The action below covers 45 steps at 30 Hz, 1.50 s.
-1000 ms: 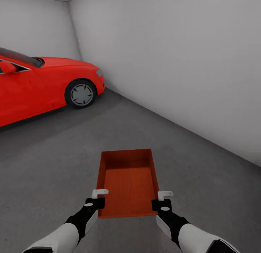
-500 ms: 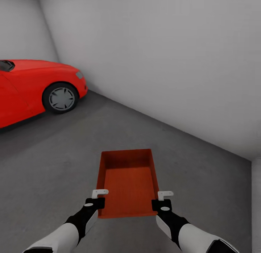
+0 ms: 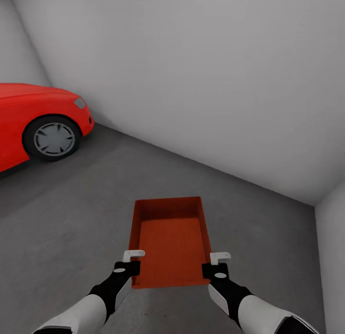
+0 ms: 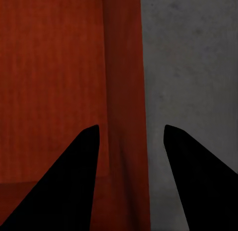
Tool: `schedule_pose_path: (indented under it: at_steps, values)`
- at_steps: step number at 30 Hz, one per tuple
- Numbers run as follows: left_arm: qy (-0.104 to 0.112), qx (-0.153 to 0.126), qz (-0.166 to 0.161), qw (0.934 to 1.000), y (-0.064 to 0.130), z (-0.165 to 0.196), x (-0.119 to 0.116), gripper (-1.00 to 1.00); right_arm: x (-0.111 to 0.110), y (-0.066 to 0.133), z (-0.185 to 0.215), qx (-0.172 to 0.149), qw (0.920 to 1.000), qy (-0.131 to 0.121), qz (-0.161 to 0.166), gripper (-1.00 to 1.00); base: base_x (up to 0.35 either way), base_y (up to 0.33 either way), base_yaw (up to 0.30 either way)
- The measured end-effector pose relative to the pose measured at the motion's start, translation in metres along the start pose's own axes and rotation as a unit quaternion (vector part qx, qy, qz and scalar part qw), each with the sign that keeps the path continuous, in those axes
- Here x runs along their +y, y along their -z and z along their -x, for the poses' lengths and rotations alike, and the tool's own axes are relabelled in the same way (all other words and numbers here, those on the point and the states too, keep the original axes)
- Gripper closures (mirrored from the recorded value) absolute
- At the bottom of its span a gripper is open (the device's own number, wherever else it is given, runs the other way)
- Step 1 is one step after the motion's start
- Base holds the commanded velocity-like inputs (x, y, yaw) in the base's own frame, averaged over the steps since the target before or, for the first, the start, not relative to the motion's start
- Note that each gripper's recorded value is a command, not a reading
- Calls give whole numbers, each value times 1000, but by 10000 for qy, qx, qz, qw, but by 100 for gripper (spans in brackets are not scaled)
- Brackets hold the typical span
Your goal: Move the two storage containers from the living room to the garage. In the garage, place one container on the floor and stack the other container on top of it (either order is fine).
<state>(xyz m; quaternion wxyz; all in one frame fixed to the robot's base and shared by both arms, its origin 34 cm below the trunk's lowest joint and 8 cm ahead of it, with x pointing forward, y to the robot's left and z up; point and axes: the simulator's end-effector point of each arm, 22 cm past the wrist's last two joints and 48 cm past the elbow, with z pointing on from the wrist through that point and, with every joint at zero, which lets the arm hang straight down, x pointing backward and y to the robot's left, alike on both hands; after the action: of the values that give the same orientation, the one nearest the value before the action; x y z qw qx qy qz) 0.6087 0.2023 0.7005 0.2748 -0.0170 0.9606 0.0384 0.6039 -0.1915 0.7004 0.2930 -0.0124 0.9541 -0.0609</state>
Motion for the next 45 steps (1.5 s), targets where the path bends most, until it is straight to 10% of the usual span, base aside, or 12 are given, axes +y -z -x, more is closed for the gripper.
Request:
schedule_pose_path:
  at_steps: [45]
  values:
    - [6, -9, -46, 10000, -2, 0, 7, 100, 6, 2, 1, -6, 10000, 0, -41, 100, 322, 0, -249]
